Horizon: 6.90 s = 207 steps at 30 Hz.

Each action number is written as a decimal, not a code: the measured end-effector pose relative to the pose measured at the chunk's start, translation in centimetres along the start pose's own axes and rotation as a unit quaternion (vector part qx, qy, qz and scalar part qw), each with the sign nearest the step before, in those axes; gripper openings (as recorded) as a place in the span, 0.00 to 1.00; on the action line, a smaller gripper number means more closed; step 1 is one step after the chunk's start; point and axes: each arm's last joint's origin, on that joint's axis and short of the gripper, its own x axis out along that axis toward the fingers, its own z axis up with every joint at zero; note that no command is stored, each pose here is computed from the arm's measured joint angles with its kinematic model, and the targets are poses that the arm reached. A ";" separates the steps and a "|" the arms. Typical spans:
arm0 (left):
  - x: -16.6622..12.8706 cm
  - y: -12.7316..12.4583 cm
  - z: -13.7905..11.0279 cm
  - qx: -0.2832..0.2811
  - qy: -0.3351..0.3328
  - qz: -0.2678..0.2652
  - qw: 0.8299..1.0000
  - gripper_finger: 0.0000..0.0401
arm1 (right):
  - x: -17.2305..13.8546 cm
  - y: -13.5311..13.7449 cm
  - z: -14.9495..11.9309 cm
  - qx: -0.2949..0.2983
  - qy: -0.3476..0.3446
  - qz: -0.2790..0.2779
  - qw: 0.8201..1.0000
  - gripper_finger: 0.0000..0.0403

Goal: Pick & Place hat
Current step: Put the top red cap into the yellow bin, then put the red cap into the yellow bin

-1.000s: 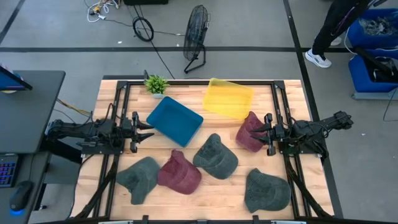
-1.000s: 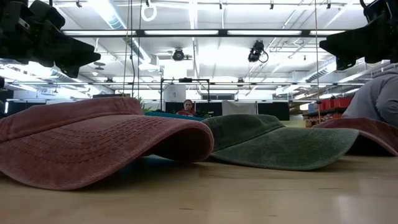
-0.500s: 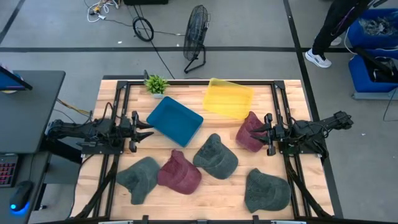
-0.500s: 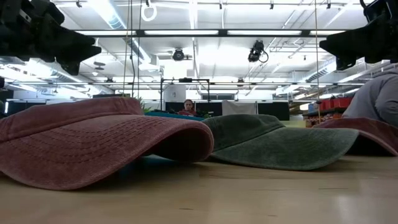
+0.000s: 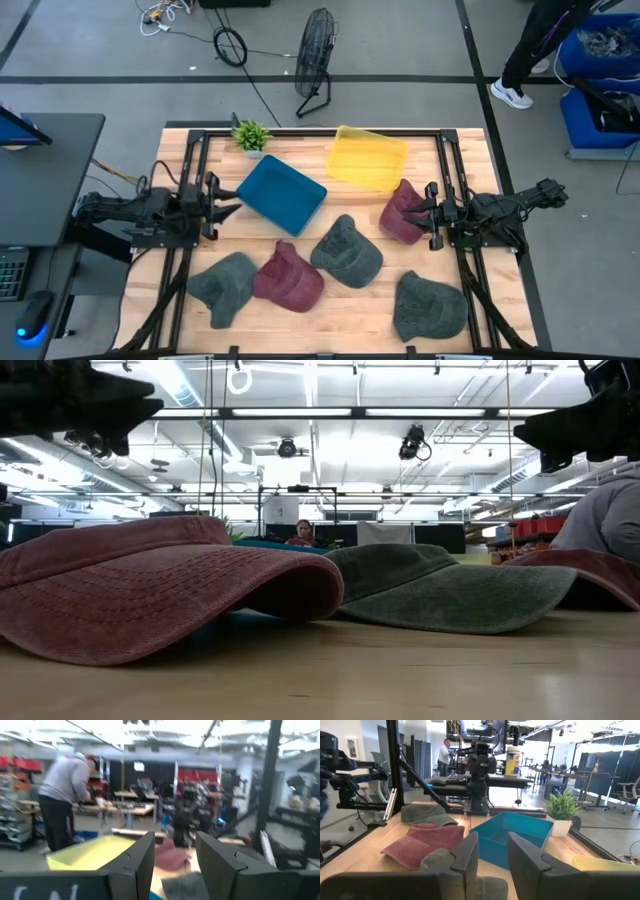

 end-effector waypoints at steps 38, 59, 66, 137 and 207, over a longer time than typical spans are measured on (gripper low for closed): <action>3.2 -1.0 6.9 0.073 -0.016 0.007 0.997 0.38 | -0.1 -1.8 6.6 -0.042 -0.138 -0.124 0.982 0.39; 11.8 0.4 5.8 0.211 0.195 0.181 0.941 0.63 | 1.9 -1.2 1.9 0.204 0.394 -0.283 0.850 0.46; 11.7 0.9 5.8 0.205 0.199 0.195 0.938 0.63 | 2.0 -0.8 -1.6 0.229 0.445 -0.306 0.810 0.46; 11.9 0.9 6.4 0.183 0.165 0.202 0.948 0.63 | 17.1 -12.4 -2.8 0.334 0.063 -0.587 0.735 0.05; 16.8 -9.8 0.8 -0.090 0.544 -0.085 0.830 0.57 | 17.6 -8.6 9.9 -0.040 0.265 -0.080 0.960 0.24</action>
